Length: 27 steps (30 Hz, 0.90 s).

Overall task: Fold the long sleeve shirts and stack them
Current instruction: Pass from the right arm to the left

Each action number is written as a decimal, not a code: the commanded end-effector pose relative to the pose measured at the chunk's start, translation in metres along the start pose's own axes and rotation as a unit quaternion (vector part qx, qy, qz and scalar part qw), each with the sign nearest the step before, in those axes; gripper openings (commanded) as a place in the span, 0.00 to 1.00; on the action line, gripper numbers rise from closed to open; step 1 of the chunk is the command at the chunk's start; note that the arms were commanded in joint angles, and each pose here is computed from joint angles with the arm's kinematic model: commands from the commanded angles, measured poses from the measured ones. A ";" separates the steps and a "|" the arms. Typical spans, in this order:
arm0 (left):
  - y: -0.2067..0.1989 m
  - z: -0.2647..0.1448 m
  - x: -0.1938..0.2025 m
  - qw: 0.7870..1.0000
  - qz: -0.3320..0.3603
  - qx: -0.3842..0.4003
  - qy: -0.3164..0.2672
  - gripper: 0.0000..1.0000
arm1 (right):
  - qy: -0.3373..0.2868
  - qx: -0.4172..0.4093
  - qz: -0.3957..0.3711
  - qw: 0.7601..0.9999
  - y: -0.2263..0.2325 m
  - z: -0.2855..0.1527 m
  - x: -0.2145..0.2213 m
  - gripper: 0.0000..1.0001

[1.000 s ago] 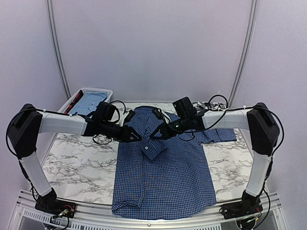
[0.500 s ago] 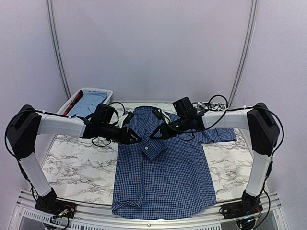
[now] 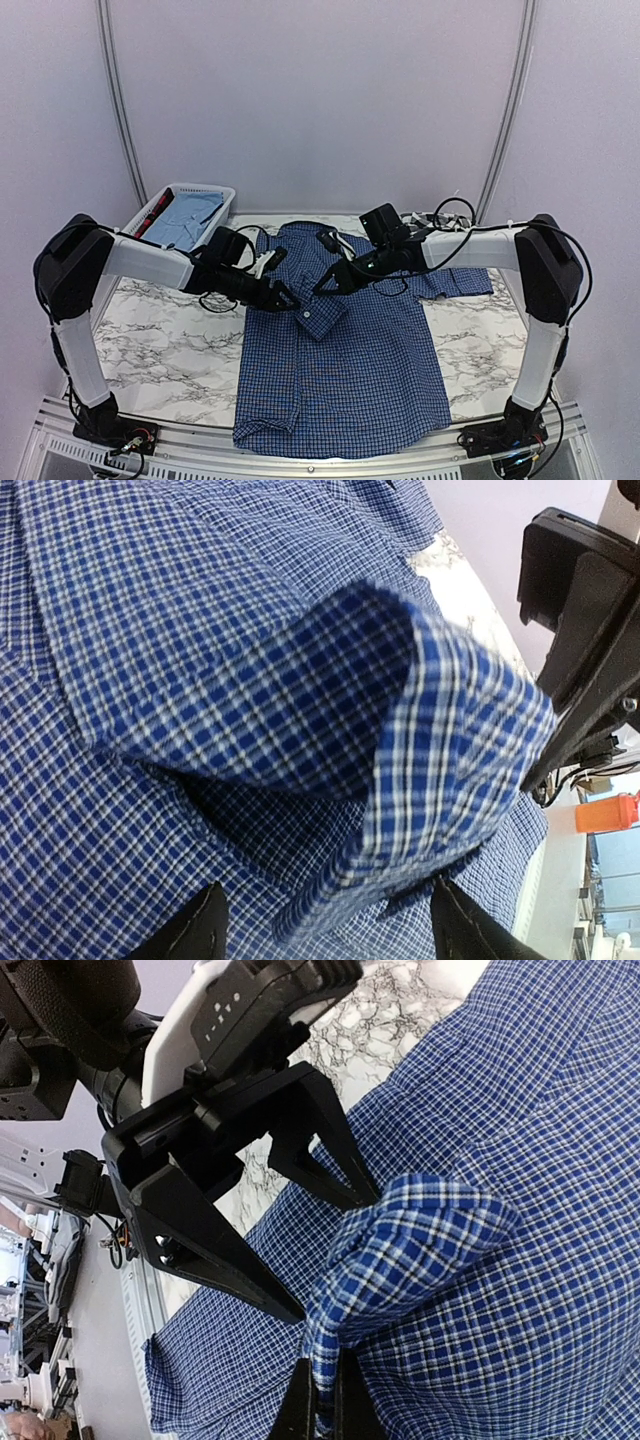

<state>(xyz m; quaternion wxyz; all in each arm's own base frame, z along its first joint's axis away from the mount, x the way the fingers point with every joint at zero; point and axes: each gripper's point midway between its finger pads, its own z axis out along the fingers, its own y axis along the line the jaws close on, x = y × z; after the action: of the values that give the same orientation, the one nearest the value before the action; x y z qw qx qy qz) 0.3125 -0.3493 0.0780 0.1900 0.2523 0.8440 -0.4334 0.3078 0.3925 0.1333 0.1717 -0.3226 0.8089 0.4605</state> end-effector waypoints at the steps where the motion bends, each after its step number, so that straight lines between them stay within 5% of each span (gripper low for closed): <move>1: -0.010 0.001 -0.022 0.999 0.028 0.027 -0.018 0.71 | -0.022 -0.019 -0.030 0.999 0.021 -0.012 -0.024 0.00; 6: -0.020 0.004 -0.018 0.999 0.027 0.041 -0.011 0.59 | -0.023 -0.017 -0.030 0.999 0.020 -0.012 -0.026 0.00; 15: -0.030 -0.007 0.002 0.999 -0.013 0.035 -0.007 0.11 | -0.025 -0.007 -0.025 0.999 0.016 -0.012 -0.023 0.00; 17: -0.035 -0.007 0.004 0.999 -0.035 0.032 -0.008 0.00 | -0.025 0.008 -0.025 0.999 0.012 -0.010 -0.022 0.08; 19: -0.041 -0.009 0.005 0.998 -0.063 0.031 -0.008 0.00 | -0.027 0.028 -0.028 0.999 0.009 -0.010 -0.023 0.21; 27: -0.068 -0.033 0.030 0.982 -0.189 0.030 -0.004 0.00 | -0.050 0.112 -0.034 0.992 -0.005 -0.017 -0.032 0.49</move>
<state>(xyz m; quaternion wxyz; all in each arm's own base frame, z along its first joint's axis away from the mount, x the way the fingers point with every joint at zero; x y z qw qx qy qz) 0.2617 -0.3567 0.1087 0.1316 0.1638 0.8541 -0.4758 0.3237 0.3899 0.1335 0.2111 -0.3116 0.8301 0.4115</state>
